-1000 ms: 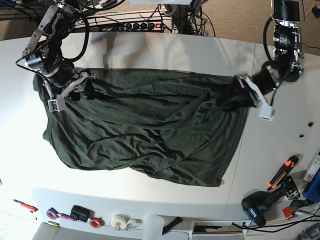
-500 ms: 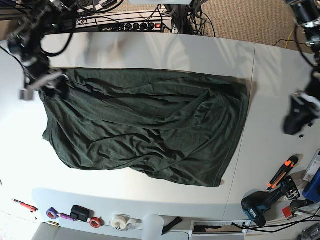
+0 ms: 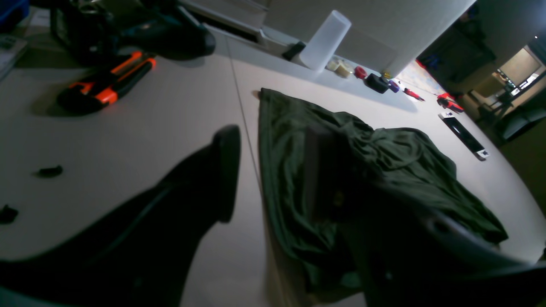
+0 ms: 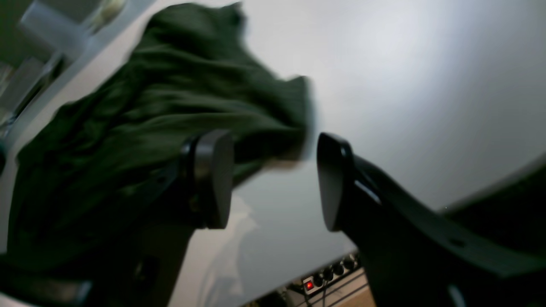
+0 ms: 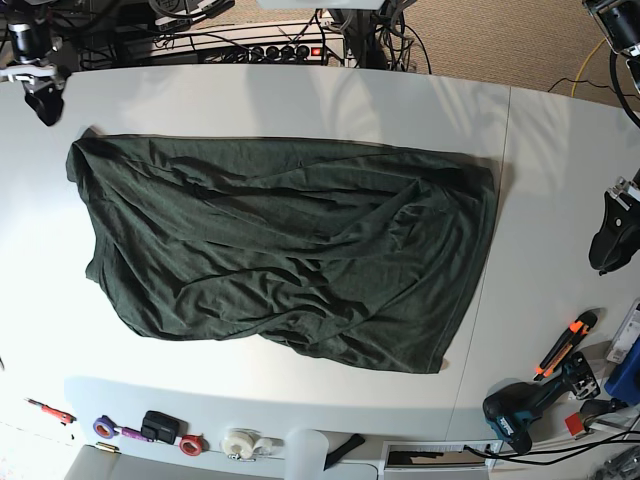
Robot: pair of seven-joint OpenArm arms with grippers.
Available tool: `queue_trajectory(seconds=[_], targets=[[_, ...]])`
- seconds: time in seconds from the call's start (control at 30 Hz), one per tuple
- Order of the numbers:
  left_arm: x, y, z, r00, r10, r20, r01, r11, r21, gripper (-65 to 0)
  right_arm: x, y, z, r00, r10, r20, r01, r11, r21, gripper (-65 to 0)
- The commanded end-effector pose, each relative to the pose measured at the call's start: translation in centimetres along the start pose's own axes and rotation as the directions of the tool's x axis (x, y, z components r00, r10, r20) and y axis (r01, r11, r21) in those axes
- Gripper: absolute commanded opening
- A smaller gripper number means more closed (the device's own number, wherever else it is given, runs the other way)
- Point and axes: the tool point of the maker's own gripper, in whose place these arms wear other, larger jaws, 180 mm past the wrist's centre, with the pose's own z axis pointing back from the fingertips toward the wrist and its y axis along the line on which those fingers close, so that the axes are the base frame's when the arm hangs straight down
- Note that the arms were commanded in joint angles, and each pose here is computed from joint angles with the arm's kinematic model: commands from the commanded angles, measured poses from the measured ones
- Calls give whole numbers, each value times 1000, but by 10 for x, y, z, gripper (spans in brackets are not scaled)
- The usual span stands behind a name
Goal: Layout the t-shirt on the table in an organized manner, then fold the t-shirt properly
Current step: 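Lower both grippers onto the shirt's opposite corners and pinch them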
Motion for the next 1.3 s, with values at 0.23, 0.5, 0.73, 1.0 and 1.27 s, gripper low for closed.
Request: queue_trajectory(seconds=[0.23, 0.5, 0.73, 1.0, 1.27], targets=[[21, -6, 2, 998, -33, 51, 34, 999, -25, -388, 2, -14, -53, 969, -242, 50, 236, 966, 102, -334], [22, -6, 1, 998, -33, 53, 34, 999, -27, -388, -35, -10, -93, 964, -254, -81, 258, 965, 43, -334], [6, -5, 2, 999, -31, -27, 30, 999, -23, -388, -63, 30, -108, 959, -147, -243, 187, 971, 147, -650], [-42, 5, 30, 986, 96, -137, -89, 995, 52, -332, -68, 33, -105, 949, -147, -279, 196, 968, 156, -650], [-95, -8, 32, 944, 228, -241, -218, 974, 68, -326, -68, 35, -105, 949, -149, -279, 200, 966, 164, -650]])
